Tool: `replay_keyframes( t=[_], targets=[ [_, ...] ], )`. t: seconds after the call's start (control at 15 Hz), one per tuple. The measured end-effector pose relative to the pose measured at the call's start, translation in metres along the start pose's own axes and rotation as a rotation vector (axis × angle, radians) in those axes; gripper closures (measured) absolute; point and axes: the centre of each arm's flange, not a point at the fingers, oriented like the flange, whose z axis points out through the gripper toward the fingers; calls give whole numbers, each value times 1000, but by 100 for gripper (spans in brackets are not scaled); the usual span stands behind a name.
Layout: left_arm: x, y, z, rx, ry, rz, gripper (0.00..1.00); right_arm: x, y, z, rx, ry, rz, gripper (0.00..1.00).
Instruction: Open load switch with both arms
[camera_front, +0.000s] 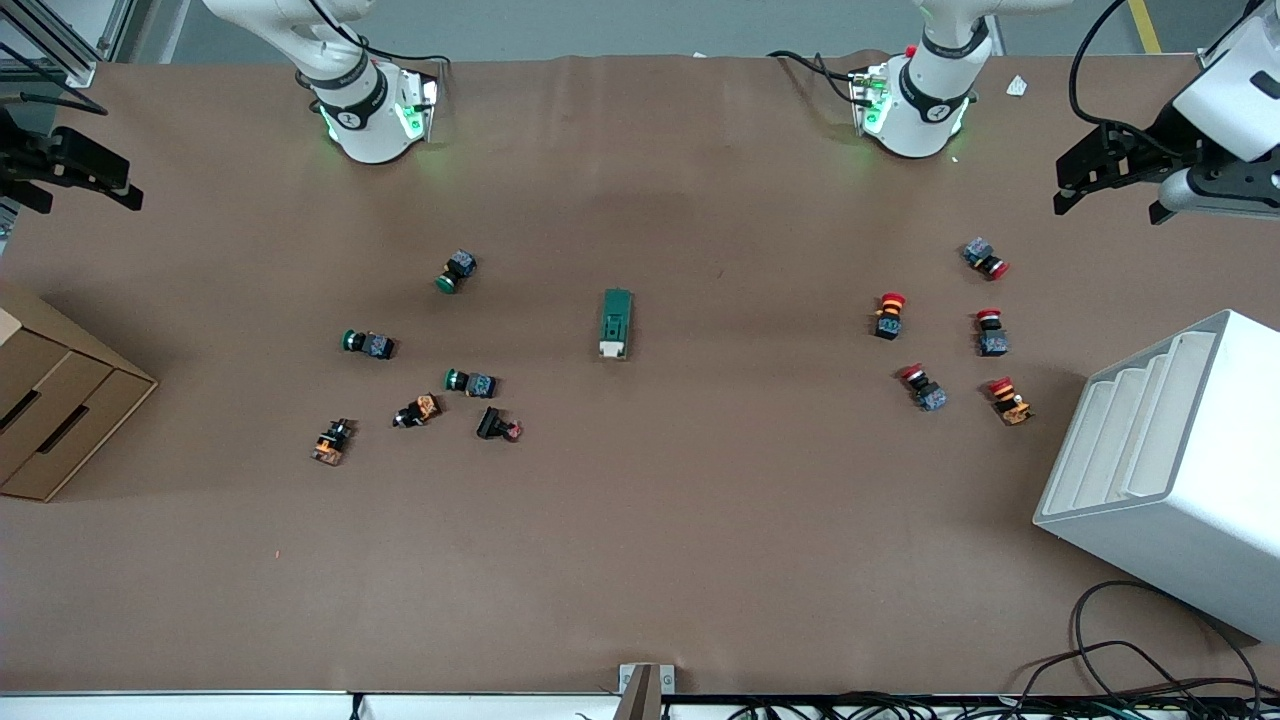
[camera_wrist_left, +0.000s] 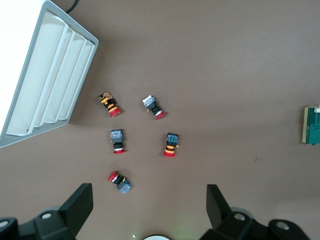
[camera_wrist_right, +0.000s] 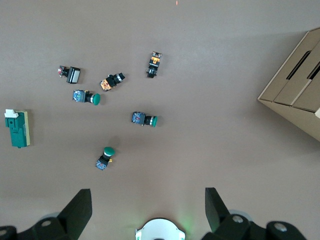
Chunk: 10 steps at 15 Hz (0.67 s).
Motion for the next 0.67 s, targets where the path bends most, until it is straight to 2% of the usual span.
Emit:
replay_keyframes(
  t=[0.47, 0.67],
  targets=[
    [6, -3, 8, -2, -22, -2, 0, 2, 2, 0, -28, 8, 3, 0],
    [21, 22, 21, -7, -22, 40, 0, 2, 2, 0, -29, 9, 1, 0]
  ],
)
